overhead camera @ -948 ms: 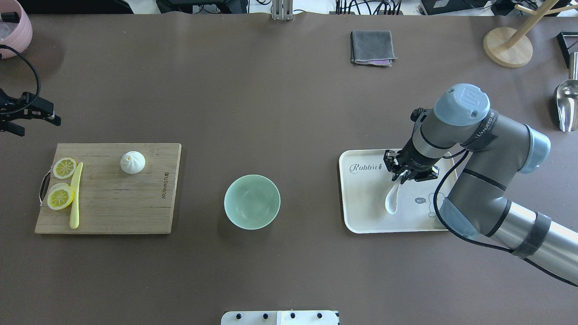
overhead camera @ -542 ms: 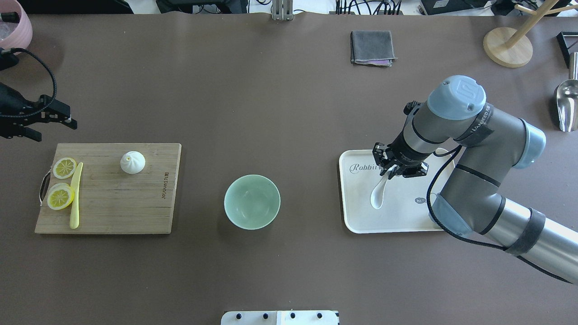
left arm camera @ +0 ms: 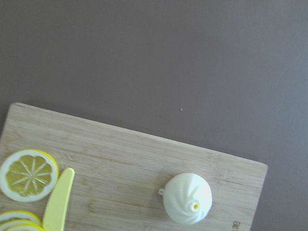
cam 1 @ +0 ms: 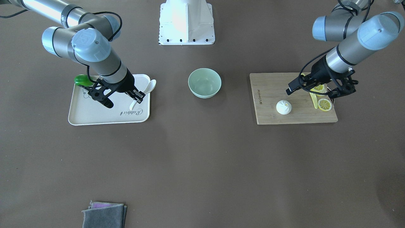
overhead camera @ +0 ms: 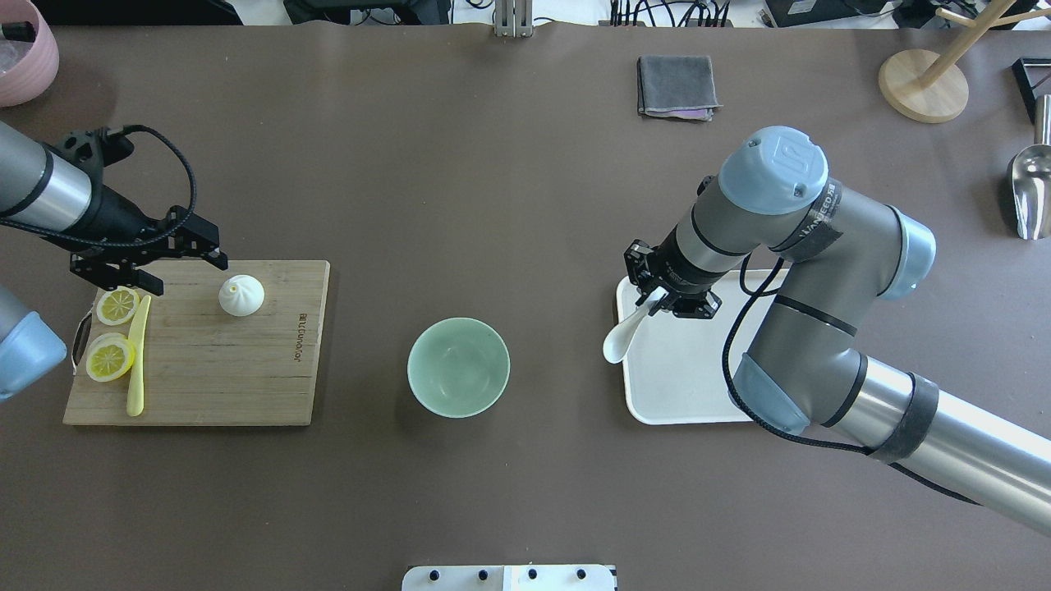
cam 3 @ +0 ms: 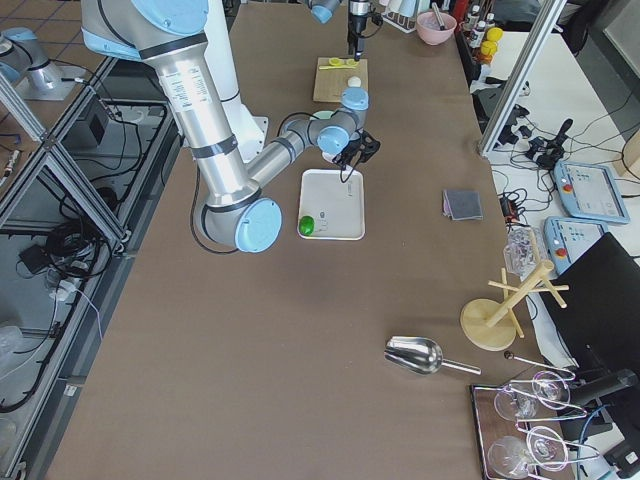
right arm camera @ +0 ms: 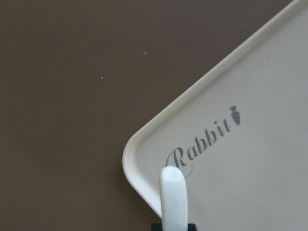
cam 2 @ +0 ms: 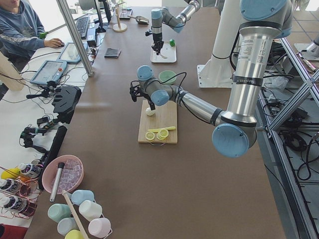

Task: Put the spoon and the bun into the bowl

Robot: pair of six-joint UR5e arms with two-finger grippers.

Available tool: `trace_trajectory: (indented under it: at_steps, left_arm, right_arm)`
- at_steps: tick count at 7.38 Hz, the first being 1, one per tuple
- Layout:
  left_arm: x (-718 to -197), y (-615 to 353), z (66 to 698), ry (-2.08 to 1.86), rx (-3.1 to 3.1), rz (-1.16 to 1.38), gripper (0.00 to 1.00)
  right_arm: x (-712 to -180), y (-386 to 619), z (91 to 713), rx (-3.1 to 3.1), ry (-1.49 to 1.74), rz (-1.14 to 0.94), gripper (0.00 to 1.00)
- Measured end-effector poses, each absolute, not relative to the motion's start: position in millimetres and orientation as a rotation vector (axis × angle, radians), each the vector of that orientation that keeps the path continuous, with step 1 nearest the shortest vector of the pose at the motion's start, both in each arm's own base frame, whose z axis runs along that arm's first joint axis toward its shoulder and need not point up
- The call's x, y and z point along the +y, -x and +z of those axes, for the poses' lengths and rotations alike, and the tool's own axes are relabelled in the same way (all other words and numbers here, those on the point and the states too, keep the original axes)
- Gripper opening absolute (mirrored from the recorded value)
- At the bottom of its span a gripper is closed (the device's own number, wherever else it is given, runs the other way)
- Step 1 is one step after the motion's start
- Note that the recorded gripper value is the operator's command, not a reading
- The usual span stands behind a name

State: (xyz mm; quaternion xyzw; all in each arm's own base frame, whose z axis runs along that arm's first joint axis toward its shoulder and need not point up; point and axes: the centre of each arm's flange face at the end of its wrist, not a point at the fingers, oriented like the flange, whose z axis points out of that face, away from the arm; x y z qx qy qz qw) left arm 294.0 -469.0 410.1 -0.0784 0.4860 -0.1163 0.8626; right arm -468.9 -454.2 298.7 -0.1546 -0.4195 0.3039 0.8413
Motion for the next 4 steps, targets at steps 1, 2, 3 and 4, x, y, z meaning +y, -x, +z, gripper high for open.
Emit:
trace_trajectory:
  at_steps: [1, 2, 3, 4]
  left_arm:
    - [-459.5, -315.1, 410.9, 0.154, 0.995, -0.236, 0.98]
    - [-454.3, -326.2, 415.1, 0.141, 0.977, -0.221, 0.98]
    - [-453.4, -328.2, 422.3, 0.128, 0.963, -0.201, 0.98]
    - [-455.7, -326.1, 433.0, 0.12, 0.948, -0.188, 0.98]
  right_arm:
    - [-447.1, 483.6, 277.2, -0.902, 0.329, 0.705, 0.0]
    - [-442.7, 495.1, 248.6, -0.921, 0.345, 0.776, 0.0]
    - [-437.6, 507.7, 213.4, -0.928, 0.359, 0.833, 0.0]
    - [-428.4, 521.3, 183.7, -0.925, 0.352, 0.857, 0.0]
